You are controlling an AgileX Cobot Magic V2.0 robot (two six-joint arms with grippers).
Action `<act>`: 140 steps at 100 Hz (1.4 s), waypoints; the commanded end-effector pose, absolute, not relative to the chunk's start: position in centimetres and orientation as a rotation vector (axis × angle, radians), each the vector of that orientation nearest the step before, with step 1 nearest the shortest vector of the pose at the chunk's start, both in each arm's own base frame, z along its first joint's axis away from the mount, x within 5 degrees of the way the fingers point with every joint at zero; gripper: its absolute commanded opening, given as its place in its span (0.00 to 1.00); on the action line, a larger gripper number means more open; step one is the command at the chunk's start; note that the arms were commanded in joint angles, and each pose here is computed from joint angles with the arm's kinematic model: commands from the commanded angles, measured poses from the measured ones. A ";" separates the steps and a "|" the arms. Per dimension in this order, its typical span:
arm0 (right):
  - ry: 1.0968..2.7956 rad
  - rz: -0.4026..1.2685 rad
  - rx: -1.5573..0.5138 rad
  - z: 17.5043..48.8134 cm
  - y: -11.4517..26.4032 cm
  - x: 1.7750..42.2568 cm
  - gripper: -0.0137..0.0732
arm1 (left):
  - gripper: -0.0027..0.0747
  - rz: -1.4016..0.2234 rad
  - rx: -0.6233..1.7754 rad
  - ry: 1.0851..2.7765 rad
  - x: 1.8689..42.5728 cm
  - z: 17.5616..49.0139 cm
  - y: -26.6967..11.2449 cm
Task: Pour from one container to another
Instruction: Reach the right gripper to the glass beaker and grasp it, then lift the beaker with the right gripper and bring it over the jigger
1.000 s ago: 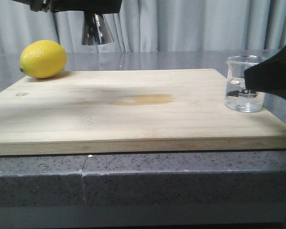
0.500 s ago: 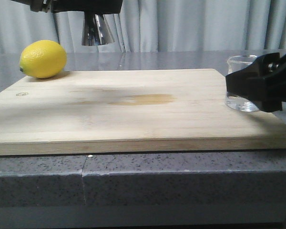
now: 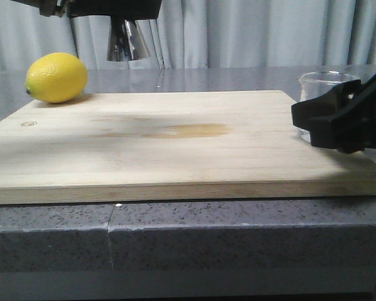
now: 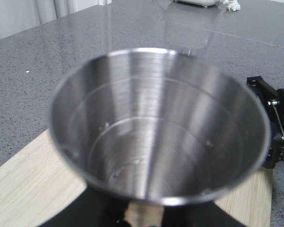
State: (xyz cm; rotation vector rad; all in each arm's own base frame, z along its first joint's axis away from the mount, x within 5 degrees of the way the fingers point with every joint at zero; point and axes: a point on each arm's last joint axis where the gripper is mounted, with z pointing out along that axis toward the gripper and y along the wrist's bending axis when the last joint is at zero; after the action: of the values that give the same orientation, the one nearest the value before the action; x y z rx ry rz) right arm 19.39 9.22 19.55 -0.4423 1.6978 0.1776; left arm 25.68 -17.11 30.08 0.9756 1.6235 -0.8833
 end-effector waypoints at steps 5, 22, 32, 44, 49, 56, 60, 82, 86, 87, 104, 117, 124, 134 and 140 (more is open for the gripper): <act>1.570 0.189 -0.427 21.3 9.5 19.8 0.24 | 0.01 -0.950 0.949 1.525 24.8 32.6 -17.3; 1.555 0.194 -0.435 21.5 9.7 19.8 0.23 | 0.01 -0.954 0.958 1.523 24.8 32.6 -17.4; 1.532 0.204 -0.464 22.2 10.1 20.2 0.23 | 0.01 -0.962 0.959 1.535 24.7 32.5 -17.4; 1.530 0.244 -0.507 23.7 11.2 21.2 0.23 | 0.01 -0.957 0.989 1.560 24.6 32.2 -17.4; 1.517 0.248 -0.539 24.5 11.7 21.5 0.23 | 0.01 -0.956 0.999 1.573 24.5 32.0 -17.4; 1.483 0.258 -0.552 26.0 12.3 21.9 0.23 | 0.01 -0.955 1.020 1.580 24.4 31.9 -17.4; 1.470 0.261 -0.564 26.9 12.6 22.0 0.23 | 0.01 -0.957 1.026 1.578 24.4 31.9 -17.4; 1.413 0.245 -0.651 31.9 14.2 22.8 0.23 | 0.01 -1.015 1.047 1.579 24.4 31.3 -17.7; 1.404 0.241 -0.663 32.7 14.4 22.9 0.23 | 0.01 -1.023 1.051 1.581 24.5 31.1 -17.8; 1.399 0.238 -0.668 32.9 14.4 22.9 0.23 | 0.01 -1.025 1.051 1.582 24.5 31.1 -17.8; 1.357 0.199 -0.750 35.7 15.3 22.9 0.23 | 0.01 -1.047 1.059 1.586 24.6 30.8 -17.9; 1.316 0.167 -0.812 37.4 16.0 22.7 0.23 | 0.01 -1.046 1.060 1.587 24.6 30.7 -17.9; 1.292 0.144 -0.854 38.2 16.5 22.5 0.23 | 0.01 -1.046 1.060 1.587 24.6 30.7 -17.9; 1.248 0.118 -0.900 39.1 17.0 22.2 0.23 | 0.01 -1.060 1.067 1.579 24.5 30.7 -18.0; 1.229 0.107 -0.920 39.6 17.2 22.0 0.23 | 0.01 -1.067 1.071 1.575 24.4 30.8 -18.0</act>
State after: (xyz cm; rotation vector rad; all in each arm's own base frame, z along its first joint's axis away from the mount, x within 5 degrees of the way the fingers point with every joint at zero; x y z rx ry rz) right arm 22.97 17.15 36.21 -0.9381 1.3866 0.1121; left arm 25.02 -17.64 28.67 1.1014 1.6618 -0.9890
